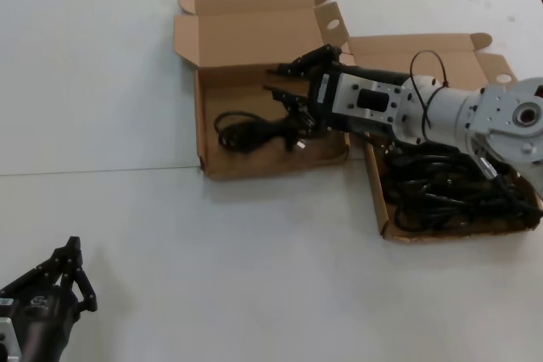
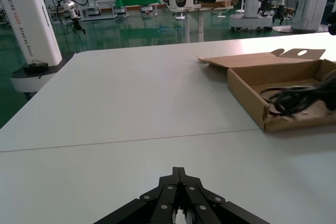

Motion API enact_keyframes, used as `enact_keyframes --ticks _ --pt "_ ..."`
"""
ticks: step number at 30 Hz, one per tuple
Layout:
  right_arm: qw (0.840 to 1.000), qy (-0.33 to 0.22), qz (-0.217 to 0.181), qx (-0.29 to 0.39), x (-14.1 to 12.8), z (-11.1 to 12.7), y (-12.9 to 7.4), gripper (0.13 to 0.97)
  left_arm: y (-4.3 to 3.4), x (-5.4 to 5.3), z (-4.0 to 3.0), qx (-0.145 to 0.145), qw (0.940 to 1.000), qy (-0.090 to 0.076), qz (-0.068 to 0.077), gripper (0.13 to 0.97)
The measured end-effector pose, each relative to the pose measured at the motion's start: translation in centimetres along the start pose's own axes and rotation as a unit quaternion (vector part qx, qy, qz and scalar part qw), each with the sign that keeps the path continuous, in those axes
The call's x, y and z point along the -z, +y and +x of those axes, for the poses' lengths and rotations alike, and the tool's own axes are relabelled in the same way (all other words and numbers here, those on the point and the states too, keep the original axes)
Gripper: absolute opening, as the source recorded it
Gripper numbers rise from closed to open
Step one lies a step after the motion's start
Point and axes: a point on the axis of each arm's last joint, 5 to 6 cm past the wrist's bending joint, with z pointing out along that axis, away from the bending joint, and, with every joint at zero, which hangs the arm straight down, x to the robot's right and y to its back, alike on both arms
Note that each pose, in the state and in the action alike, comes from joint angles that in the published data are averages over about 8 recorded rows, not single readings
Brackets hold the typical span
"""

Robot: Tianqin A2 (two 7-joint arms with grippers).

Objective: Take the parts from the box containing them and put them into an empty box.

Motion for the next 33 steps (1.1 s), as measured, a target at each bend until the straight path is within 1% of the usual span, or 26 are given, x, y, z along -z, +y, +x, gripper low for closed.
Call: enact_keyframes --ticks 6,11,14,15,23,24,26,32,33 --pt "1.000 0.005 0.004 -0.005 0.3 0.0 0.1 0.236 0.00 0.0 0.00 0.000 1.0000 0.000 0.000 0.156" --pt "1.000 0.020 0.019 -0.011 1.3 -0.1 0.0 0.318 0.00 0.0 0.00 0.000 1.0000 0.000 0.000 0.156" --pt "0.999 0.035 0.029 -0.009 2.3 -0.7 -0.2 0.368 0.00 0.0 0.00 0.000 1.0000 0.000 0.000 0.156" --pt "0.999 0.039 0.032 -0.007 2.7 -1.0 -0.2 0.368 0.00 0.0 0.00 0.000 1.0000 0.000 0.000 0.156" --pt "0.996 0.064 0.054 -0.007 5.5 -4.4 -0.6 0.566 0.00 0.0 0.00 0.000 1.0000 0.000 0.000 0.156" --pt "0.996 0.066 0.056 -0.010 5.8 -4.8 -0.7 0.566 0.00 0.0 0.00 0.000 1.0000 0.000 0.000 0.156" --pt "0.996 0.070 0.061 -0.017 6.2 -5.4 -0.7 0.615 0.00 0.0 0.00 0.000 1.0000 0.000 0.000 0.156" --pt "0.995 0.074 0.066 -0.028 6.6 -6.2 -0.8 0.763 0.00 0.0 0.00 0.000 1.0000 0.000 0.000 0.161" --pt "0.995 0.074 0.066 -0.028 6.7 -6.2 -0.8 0.763 0.00 0.0 0.00 0.000 1.0000 0.000 0.000 0.164"
